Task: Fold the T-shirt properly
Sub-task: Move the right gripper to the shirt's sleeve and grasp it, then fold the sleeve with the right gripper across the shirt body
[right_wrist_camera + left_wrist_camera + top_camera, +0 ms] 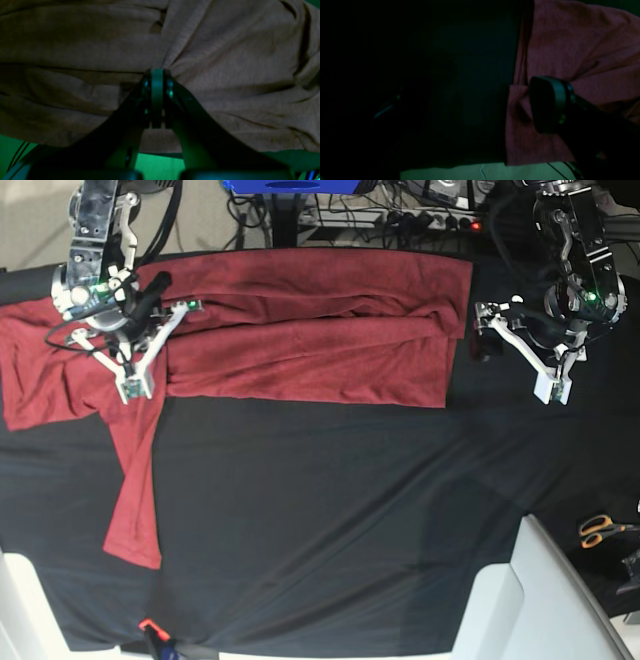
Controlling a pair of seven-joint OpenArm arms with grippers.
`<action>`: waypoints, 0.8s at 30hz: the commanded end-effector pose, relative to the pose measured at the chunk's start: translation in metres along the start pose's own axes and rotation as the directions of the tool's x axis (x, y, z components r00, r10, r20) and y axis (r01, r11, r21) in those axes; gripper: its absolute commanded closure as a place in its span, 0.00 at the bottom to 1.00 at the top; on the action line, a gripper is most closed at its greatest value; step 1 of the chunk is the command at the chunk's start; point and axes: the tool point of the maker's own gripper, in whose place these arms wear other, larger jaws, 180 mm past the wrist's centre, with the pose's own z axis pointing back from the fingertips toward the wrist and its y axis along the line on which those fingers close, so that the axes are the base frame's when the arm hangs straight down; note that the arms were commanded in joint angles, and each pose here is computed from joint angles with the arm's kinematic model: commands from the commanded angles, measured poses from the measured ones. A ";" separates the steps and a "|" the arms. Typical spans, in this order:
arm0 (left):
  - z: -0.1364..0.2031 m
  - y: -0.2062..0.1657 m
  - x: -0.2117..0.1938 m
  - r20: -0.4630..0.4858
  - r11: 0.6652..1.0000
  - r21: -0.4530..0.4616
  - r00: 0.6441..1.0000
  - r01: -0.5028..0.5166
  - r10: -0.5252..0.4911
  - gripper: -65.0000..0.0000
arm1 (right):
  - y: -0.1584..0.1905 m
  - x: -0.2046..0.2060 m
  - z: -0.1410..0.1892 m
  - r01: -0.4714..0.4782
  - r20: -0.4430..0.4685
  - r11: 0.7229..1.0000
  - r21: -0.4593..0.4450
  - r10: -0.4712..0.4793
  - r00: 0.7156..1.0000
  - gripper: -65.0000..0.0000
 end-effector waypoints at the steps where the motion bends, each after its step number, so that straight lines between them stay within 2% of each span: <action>1: 0.004 0.004 0.010 0.033 1.000 0.008 0.999 0.007 -0.007 0.08 | 0.004 0.008 0.005 -0.008 0.038 1.000 0.006 0.008 0.999 1.00; 5: 0.004 0.004 0.011 0.036 1.000 0.008 0.999 0.008 -0.008 0.08 | 0.017 0.006 0.010 -0.036 0.040 0.999 0.029 0.034 0.999 1.00; 16: 0.004 0.004 0.012 0.038 1.000 0.009 0.999 0.007 -0.007 0.08 | 0.015 0.000 0.011 -0.032 0.028 0.999 0.026 0.032 0.999 0.98; 19: 0.004 0.004 0.012 0.038 1.000 0.009 0.999 0.007 -0.007 0.08 | 0.013 0.004 0.016 -0.036 0.045 0.999 0.017 0.035 0.998 0.84; 24: 0.004 0.005 0.010 0.033 1.000 0.011 0.999 0.008 -0.008 0.08 | 0.005 0.025 0.034 -0.050 0.117 0.999 -0.022 0.052 0.992 0.43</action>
